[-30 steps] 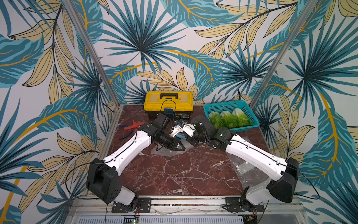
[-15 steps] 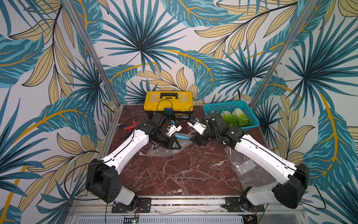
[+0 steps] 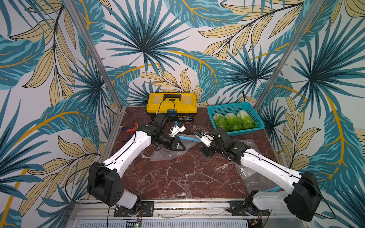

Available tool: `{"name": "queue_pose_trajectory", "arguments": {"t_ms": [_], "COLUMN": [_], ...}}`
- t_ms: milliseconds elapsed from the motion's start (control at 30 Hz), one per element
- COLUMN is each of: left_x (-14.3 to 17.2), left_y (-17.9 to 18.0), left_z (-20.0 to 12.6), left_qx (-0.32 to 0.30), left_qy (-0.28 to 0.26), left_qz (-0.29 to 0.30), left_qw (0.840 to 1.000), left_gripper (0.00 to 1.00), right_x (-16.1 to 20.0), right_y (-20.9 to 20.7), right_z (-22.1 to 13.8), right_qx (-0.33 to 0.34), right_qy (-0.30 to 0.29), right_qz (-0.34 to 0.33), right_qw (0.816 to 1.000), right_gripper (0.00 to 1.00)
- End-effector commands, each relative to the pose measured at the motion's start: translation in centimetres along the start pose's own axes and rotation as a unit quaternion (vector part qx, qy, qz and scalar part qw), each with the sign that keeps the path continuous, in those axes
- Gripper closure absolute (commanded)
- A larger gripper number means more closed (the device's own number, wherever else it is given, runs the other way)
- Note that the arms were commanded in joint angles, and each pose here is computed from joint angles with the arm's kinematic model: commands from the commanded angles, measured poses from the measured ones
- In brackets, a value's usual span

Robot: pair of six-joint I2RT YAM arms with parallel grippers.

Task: Put the chinese cabbages into a zipper bag and zip it
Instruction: Pick up the zipper food storage bag at the center of the board.

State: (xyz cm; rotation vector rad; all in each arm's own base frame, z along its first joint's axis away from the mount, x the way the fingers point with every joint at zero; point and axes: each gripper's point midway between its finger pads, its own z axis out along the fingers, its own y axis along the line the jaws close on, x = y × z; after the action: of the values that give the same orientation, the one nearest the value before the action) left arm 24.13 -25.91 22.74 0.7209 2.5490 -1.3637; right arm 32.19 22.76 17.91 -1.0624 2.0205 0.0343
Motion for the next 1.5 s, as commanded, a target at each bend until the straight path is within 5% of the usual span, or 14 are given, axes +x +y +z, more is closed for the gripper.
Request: {"name": "queue_pose_trajectory", "arguments": {"t_ms": [0, 167, 567, 833, 1000, 1100, 1167, 1267, 1333, 1467], "left_x": [0.1, 0.2, -1.1, -6.8, -10.6, -11.7, -11.4, -9.7, -7.7, -5.5], "left_y": [-0.8, -0.8, 0.8, 1.7, 3.3, 3.9, 2.6, -0.4, -1.9, -3.1], "left_z": [0.2, 0.4, -1.2, -5.3, -8.6, -13.1, -14.8, -11.9, -7.8, -0.6], "left_qx": [0.014, 0.015, -0.039, -0.115, -0.218, -0.286, -0.29, -0.198, -0.156, -0.112], "left_qy": [0.005, 0.009, -0.01, -0.066, -0.101, -0.16, -0.188, -0.169, -0.117, -0.043], "left_qz": [0.001, 0.002, 0.024, 0.071, 0.078, 0.049, 0.037, 0.009, -0.004, -0.034], "left_qw": [1.0, 1.0, 0.999, 0.989, 0.968, 0.944, 0.938, 0.966, 0.981, 0.992], "left_gripper": [1.0, 1.0, 1.0, 0.92, 0.51, 0.29, 0.26, 0.33, 0.35, 0.32], "right_x": [-1.6, -1.9, -1.9, 0.4, -0.3, -0.9, -1.4, -1.5, -1.6, -1.7], "right_y": [-2.0, -4.4, -0.4, 4.7, 6.0, 5.5, 5.2, 6.0, 6.4, 5.9], "right_z": [1.3, 2.9, 0.7, -2.5, -3.7, -3.9, -3.7, -2.7, -2.4, -2.9], "right_qx": [0.062, 0.128, -0.016, -0.155, -0.204, -0.216, -0.219, -0.232, -0.218, -0.177], "right_qy": [-0.028, -0.028, -0.052, -0.018, -0.014, -0.002, 0.006, 0.04, 0.044, 0.037], "right_qz": [-0.013, -0.022, 0.009, 0.123, 0.28, 0.402, 0.486, 0.584, 0.598, 0.59], "right_qw": [0.998, 0.991, 0.998, 0.98, 0.938, 0.89, 0.846, 0.777, 0.77, 0.787], "right_gripper": [0.17, 0.24, 1.0, 1.0, 1.0, 1.0, 1.0, 1.0, 1.0, 1.0]}}
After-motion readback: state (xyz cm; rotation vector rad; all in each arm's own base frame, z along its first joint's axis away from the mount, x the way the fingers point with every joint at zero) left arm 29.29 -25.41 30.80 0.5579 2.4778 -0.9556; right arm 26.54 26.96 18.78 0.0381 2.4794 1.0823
